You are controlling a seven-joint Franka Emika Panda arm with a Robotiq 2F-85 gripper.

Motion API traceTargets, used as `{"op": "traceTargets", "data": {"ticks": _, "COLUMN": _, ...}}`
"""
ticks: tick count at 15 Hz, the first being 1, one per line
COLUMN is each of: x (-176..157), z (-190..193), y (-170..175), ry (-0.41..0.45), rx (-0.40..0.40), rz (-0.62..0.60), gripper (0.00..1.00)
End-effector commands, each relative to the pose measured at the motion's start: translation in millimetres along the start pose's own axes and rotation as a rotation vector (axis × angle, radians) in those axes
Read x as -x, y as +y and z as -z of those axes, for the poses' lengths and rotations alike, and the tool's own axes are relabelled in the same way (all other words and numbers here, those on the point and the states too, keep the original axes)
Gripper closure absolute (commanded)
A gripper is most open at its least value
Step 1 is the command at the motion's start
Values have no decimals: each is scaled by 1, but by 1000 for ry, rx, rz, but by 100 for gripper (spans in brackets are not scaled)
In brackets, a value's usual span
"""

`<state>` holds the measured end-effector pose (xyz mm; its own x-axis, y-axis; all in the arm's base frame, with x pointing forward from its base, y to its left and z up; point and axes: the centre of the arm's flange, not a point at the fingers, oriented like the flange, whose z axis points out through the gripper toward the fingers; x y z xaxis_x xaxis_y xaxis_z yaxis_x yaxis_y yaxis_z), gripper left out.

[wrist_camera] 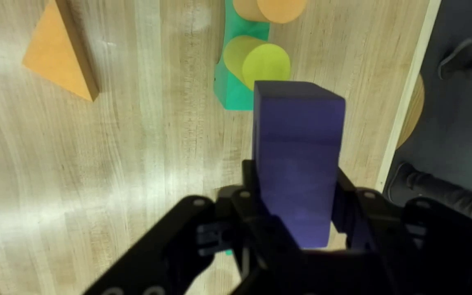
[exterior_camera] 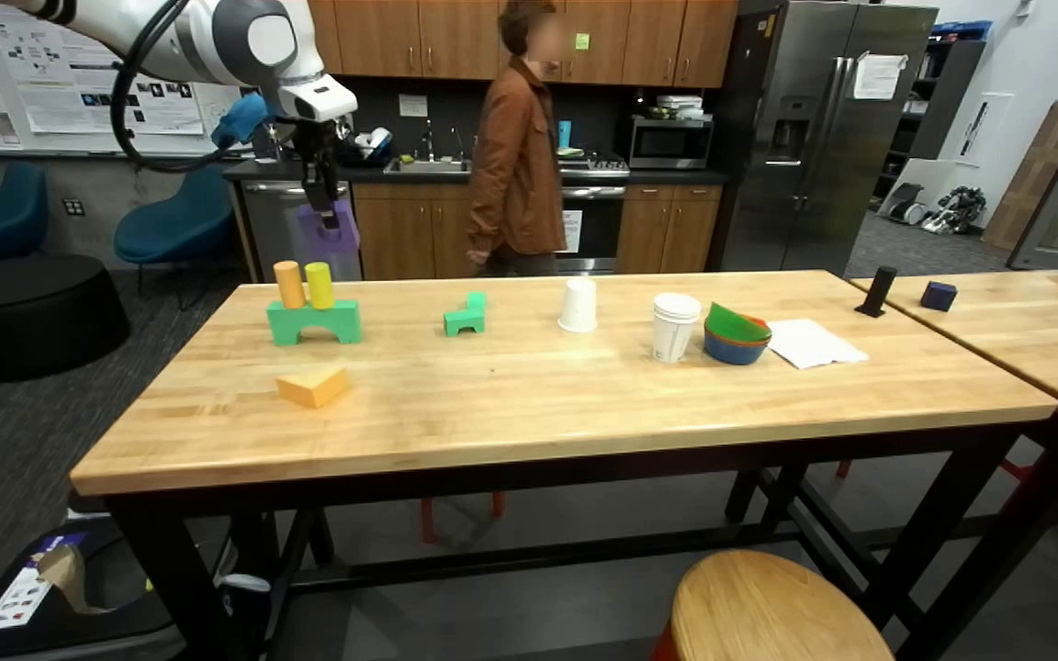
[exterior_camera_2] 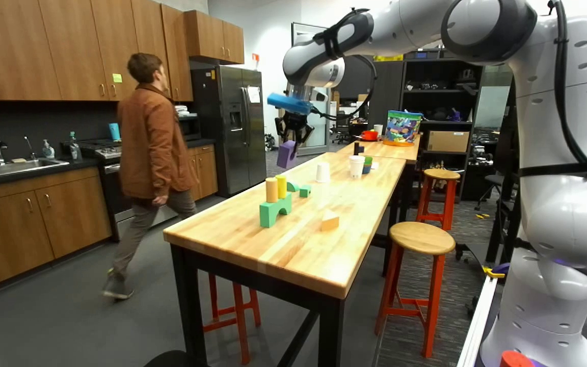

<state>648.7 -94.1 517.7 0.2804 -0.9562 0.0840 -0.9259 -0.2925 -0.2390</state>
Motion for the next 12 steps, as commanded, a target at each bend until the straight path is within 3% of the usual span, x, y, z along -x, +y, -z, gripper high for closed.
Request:
{"op": "traceTargets", "data": {"ticks": 1, "x": -2, "z": 5, "y": -12, "ry": 7, "rx": 24, "rz": -12, "gripper": 84}}
{"op": "traceTargets", "data": {"ticks": 12, "x": 9, "z": -5, "y": -24, "ry": -2, "rx": 29, "rz": 23, "gripper": 84}}
